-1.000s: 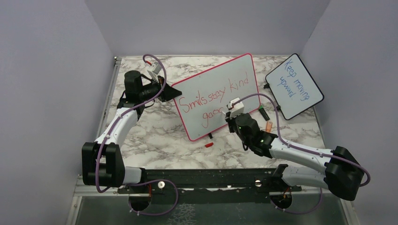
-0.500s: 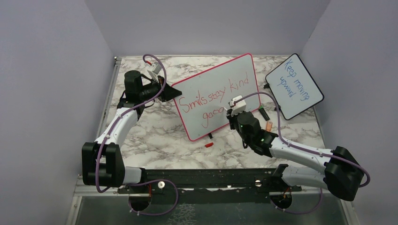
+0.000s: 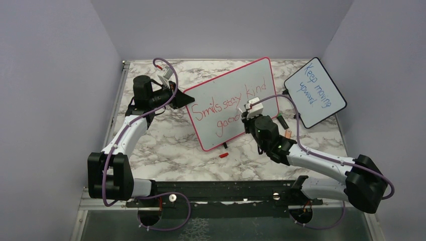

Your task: Write a sentence on the whiteboard

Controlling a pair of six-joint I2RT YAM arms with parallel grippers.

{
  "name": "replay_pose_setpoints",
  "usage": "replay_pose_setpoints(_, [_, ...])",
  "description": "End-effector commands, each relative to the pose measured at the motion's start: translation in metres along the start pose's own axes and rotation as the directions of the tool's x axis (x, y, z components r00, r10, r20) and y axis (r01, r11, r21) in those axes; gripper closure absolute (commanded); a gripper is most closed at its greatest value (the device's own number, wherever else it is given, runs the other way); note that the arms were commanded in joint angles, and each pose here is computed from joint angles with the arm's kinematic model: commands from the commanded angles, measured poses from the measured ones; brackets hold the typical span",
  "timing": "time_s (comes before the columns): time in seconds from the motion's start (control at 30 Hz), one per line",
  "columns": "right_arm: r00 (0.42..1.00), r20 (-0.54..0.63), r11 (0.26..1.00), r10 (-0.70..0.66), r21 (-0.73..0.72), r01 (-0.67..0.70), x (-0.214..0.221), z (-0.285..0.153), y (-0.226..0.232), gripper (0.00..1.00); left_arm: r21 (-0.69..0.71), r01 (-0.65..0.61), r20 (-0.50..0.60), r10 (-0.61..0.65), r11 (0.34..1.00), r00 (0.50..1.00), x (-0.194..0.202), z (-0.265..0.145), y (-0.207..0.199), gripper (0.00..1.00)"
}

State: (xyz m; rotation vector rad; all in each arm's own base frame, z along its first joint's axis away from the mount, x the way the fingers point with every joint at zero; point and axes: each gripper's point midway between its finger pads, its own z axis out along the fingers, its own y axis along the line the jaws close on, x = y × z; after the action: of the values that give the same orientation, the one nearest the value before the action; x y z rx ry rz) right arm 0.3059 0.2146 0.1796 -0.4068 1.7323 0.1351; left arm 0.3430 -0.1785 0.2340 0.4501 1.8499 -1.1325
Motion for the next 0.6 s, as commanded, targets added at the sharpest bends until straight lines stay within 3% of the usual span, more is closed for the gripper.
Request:
replay_pose_setpoints(0.0, [1.0, 0.017, 1.0, 0.011, 0.012, -0.011, -0.009, 0.006, -0.001, 0.99, -0.182, -0.022, -0.087, 0.006, 0.983, 0.996, 0.037, 0.003, 0.046, 1.0])
replay_pose_setpoints(0.57, [0.984, -0.177, 0.995, 0.009, -0.093, -0.026, 0.051, -0.017, 0.013, 0.99, -0.184, -0.02, -0.088, 0.004, 0.983, 0.996, 0.037, 0.003, 0.046, 1.0])
